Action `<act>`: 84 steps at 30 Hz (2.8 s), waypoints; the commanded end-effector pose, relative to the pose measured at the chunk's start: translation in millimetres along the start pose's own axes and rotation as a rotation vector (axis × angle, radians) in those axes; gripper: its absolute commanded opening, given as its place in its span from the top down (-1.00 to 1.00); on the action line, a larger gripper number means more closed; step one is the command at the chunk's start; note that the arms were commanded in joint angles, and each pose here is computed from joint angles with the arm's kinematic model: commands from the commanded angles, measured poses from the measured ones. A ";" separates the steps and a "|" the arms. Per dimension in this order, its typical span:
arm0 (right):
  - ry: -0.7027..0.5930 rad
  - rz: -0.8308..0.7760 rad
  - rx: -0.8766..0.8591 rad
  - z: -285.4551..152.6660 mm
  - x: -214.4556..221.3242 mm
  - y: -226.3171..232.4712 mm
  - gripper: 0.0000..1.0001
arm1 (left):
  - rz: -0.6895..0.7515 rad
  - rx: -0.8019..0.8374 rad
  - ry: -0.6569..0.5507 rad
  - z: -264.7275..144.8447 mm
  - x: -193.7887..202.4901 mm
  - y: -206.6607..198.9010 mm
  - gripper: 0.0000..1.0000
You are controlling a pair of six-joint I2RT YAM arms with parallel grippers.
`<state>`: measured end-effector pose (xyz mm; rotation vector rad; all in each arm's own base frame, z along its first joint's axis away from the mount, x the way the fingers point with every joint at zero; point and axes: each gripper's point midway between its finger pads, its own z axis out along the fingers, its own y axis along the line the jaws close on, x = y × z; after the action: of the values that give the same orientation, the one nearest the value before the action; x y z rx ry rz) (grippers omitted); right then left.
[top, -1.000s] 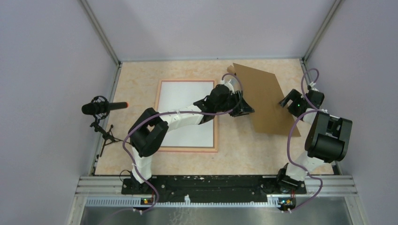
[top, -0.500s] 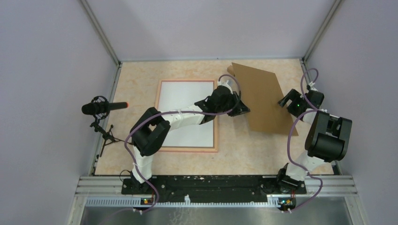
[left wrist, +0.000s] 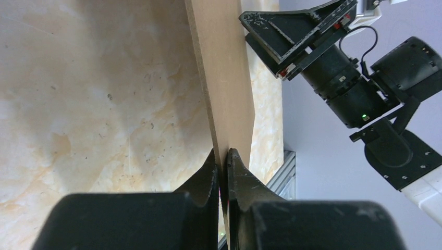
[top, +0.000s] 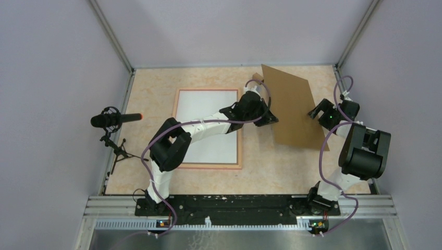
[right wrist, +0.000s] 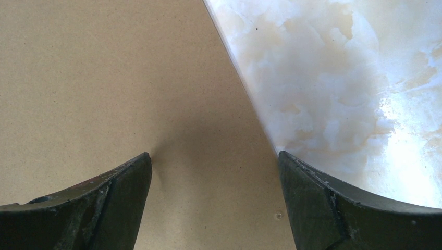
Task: Put the photo into the frame
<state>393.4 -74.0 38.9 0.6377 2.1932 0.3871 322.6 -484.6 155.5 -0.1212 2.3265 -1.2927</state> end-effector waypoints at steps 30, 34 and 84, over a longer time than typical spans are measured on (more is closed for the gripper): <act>0.145 0.069 0.047 -40.8 51.6 4.6 -0.97 | 0.649 -0.231 0.060 -174.4 -36.1 -88.8 1.00; 0.150 0.074 0.036 -39.0 52.9 6.2 -0.97 | 0.676 -0.229 0.007 -184.8 -43.3 -103.3 1.00; -0.053 -0.044 0.041 -268.7 -45.5 194.8 -0.72 | 0.790 -0.185 0.065 -171.4 51.9 -134.8 1.00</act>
<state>288.5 65.2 351.3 0.5599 2.0219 0.5600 180.5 -431.8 288.2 0.7716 2.2721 -0.6479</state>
